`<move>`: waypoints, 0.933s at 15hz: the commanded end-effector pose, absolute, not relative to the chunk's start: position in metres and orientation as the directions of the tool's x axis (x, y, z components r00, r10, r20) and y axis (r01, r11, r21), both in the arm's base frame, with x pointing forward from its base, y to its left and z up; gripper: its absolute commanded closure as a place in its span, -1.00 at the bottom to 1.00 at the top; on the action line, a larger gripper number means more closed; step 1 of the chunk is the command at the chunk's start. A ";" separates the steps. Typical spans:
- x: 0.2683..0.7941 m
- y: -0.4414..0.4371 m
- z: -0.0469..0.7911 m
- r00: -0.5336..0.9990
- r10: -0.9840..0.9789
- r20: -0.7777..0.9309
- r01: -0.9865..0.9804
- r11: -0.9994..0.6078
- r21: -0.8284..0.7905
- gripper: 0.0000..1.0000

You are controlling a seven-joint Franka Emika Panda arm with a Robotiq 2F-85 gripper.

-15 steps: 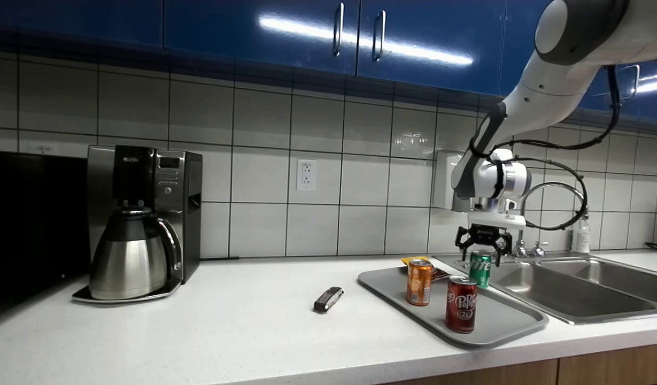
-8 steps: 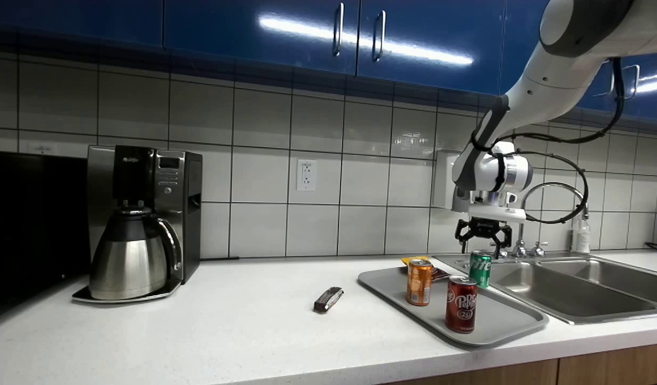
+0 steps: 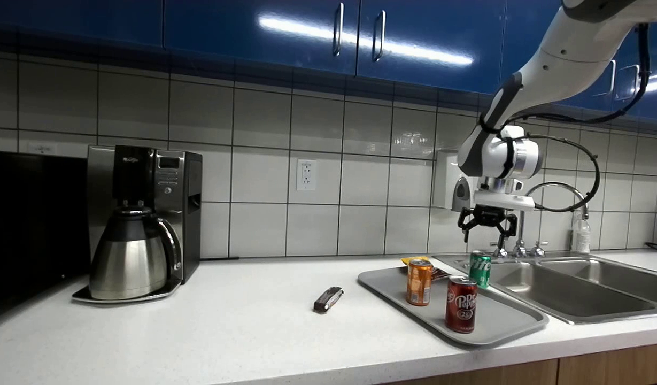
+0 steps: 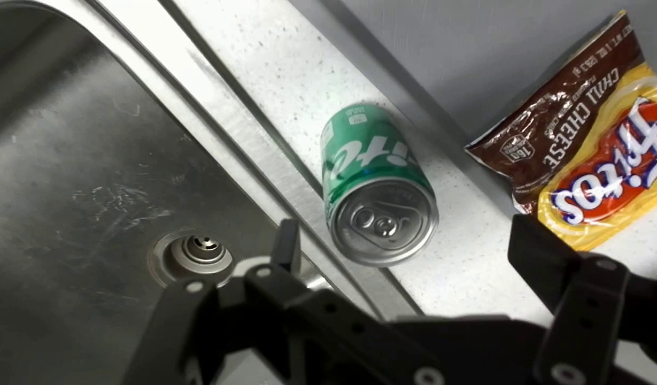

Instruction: Remove the cans from the tray and then put them on the counter

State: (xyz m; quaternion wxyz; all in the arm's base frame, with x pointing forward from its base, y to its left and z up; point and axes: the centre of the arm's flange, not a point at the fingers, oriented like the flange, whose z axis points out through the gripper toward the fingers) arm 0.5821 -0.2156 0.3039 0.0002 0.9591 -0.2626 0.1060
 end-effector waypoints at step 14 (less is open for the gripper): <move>0.516 -0.091 0.344 0.930 -0.291 0.224 -0.286 -0.957 -0.058 -1.00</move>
